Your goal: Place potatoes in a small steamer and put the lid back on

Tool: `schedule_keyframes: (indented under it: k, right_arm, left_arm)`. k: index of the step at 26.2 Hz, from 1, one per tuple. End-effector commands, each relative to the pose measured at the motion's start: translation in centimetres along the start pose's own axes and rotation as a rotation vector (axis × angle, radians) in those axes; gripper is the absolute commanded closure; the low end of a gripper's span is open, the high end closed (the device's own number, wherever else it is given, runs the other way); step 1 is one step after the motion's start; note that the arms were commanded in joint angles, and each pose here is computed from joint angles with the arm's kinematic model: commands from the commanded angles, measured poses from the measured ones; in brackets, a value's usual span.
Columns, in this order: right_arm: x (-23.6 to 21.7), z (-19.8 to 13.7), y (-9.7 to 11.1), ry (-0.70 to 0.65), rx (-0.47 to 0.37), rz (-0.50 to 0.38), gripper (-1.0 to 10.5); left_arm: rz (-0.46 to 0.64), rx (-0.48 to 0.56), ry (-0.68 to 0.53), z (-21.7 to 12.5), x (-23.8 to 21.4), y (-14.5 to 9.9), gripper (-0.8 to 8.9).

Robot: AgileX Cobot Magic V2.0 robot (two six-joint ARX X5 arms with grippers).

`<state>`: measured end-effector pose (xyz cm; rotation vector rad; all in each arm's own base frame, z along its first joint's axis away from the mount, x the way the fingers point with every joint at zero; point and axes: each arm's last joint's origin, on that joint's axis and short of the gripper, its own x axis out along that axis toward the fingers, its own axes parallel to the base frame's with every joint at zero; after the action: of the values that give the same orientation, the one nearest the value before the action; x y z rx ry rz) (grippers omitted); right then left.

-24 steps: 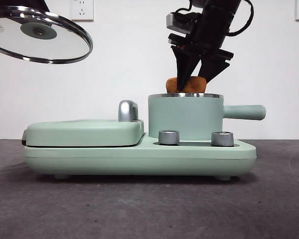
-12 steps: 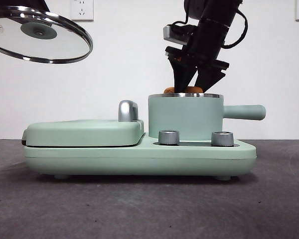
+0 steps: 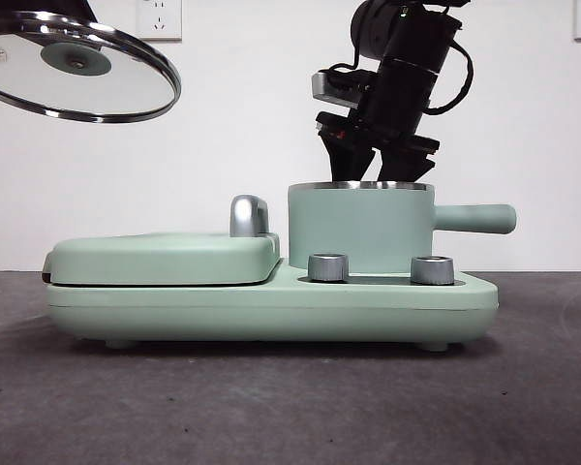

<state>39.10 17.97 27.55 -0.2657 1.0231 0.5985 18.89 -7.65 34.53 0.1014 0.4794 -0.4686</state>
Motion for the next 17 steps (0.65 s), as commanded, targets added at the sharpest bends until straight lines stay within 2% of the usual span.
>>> schedule_keyframes:
  k: [1,3,6,9,15,17]
  right_arm:
    - [0.0,0.6,0.2,-0.021,-0.024,0.003,6.1]
    - [-1.5,0.7,0.2,-0.052,-0.022,-0.006,6.1]
    - [-6.5,1.0,0.9,-0.162,-0.002,-0.017,6.3]
    - [-11.1,-0.4,2.0,-0.249,-0.015,0.006,6.6]
    - [-16.5,-8.7,4.1,-0.458,0.03,0.013,6.6]
    - [-17.6,-11.7,4.7,-0.504,0.036,0.011,6.6]
  left_arm:
    - [0.002,0.005,-0.049,0.7,-0.3,0.0,8.05]
    - [0.002,0.006,-0.048,0.7,-0.3,0.0,8.05]
    - [0.001,0.006,-0.046,0.7,-0.3,0.0,8.05]
    - [0.001,0.005,-0.042,0.7,-0.3,0.0,8.05]
    - [0.0,0.004,-0.021,0.5,-0.3,-0.1,8.05]
    - [-0.05,0.008,-0.023,0.5,-0.3,-0.2,8.05]
